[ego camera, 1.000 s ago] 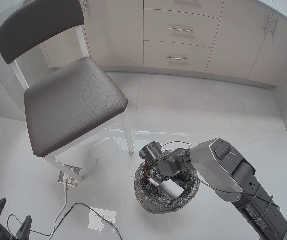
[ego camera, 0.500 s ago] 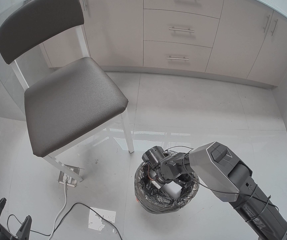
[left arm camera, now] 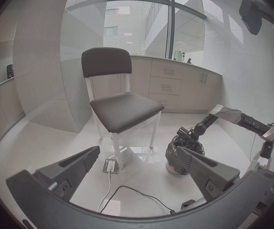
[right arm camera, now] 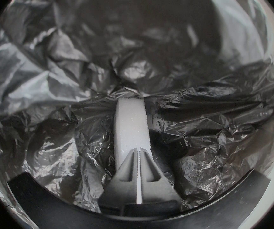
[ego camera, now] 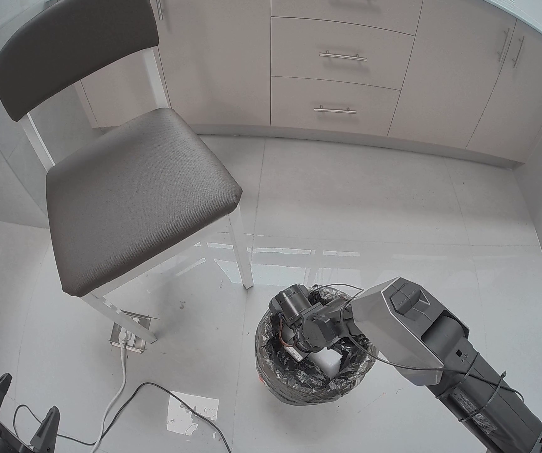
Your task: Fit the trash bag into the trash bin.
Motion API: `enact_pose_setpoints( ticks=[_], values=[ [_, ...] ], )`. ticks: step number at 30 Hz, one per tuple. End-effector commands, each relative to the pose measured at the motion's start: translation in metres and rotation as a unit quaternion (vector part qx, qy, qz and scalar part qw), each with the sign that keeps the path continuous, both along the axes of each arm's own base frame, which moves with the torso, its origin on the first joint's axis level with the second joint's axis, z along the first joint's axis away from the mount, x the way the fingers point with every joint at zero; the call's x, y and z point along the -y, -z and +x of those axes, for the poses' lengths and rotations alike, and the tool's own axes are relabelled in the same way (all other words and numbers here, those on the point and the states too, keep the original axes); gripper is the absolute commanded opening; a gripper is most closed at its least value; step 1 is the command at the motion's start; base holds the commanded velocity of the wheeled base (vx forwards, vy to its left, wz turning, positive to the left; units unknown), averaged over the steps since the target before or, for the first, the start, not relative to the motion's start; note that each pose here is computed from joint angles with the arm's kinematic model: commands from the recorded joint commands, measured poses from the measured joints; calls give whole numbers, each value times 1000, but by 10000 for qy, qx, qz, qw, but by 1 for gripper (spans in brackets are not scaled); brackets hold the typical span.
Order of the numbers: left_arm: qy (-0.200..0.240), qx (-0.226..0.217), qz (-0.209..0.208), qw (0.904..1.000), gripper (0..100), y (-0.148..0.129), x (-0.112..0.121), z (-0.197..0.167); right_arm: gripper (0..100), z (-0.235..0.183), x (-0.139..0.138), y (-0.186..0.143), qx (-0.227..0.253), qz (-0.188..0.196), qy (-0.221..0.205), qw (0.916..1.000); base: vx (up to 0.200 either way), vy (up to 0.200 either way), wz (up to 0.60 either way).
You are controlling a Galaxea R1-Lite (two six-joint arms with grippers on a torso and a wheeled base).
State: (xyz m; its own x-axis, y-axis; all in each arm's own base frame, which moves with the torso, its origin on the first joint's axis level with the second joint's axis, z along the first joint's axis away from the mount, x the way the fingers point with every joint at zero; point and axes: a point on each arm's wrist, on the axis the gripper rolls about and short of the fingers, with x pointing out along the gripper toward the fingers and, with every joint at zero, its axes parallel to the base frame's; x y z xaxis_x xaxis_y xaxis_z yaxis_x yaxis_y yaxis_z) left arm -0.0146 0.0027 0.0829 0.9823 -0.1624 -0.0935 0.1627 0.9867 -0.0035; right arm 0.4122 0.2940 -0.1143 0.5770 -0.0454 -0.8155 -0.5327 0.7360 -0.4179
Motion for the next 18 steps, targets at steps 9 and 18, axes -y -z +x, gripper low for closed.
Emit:
enact_pose_setpoints(
  ticks=[9, 18],
  values=[
    [1, -91, 14, 10000, 100, 5, 0, 1, 0, -2, 1, 10, -79, -64, -5, 9999, 0, 0, 0],
    [1, -91, 14, 10000, 100, 5, 0, 1, 0, 0, 5, 13, -100, -83, 44, 9999, 0, 0, 0]
  ],
)
